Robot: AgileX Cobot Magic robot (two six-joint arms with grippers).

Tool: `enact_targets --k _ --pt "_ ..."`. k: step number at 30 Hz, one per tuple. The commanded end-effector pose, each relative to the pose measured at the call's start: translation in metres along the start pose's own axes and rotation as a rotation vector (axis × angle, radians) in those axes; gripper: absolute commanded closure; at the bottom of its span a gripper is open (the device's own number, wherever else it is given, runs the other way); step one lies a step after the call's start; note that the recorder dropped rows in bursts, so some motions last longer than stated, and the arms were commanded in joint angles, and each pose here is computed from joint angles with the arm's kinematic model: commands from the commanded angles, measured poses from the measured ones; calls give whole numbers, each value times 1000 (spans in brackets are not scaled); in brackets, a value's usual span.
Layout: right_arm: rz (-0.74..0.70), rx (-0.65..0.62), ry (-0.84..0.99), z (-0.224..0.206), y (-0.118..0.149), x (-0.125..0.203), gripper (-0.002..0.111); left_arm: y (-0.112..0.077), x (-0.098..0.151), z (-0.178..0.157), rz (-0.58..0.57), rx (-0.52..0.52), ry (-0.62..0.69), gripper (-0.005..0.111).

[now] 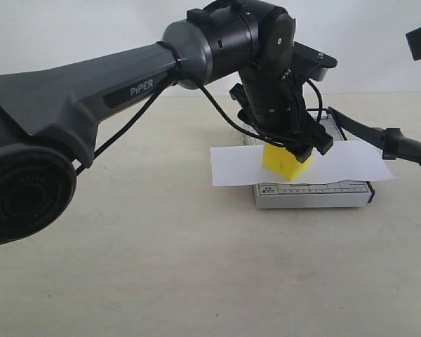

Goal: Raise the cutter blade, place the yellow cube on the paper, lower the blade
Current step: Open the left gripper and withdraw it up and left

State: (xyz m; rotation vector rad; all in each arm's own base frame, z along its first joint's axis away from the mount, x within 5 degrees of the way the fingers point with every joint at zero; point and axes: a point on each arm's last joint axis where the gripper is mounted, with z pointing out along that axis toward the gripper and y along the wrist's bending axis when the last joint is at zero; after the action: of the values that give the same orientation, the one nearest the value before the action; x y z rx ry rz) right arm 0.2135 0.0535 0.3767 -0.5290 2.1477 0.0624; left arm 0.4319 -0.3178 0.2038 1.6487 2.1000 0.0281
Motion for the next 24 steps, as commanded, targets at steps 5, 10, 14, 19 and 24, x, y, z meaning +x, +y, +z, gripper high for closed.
enact_targets --k 5,10,14,19,24 --pt "-7 3 -14 -3 0 -2 108 4 -13 -61 -17 -12 -78 33" --pt "-15 9 -17 -3 -1 -2 108 9 -13 -168 -11 -77 -159 33" --pt "-16 11 -19 -3 -1 -2 108 13 1 -258 -26 -204 -272 36" --pt "-16 12 -23 -3 -1 -3 108 -3 26 -356 -29 -347 -387 41" --pt "-11 8 -25 -3 -1 -3 108 -27 60 -416 -26 -454 -408 44"
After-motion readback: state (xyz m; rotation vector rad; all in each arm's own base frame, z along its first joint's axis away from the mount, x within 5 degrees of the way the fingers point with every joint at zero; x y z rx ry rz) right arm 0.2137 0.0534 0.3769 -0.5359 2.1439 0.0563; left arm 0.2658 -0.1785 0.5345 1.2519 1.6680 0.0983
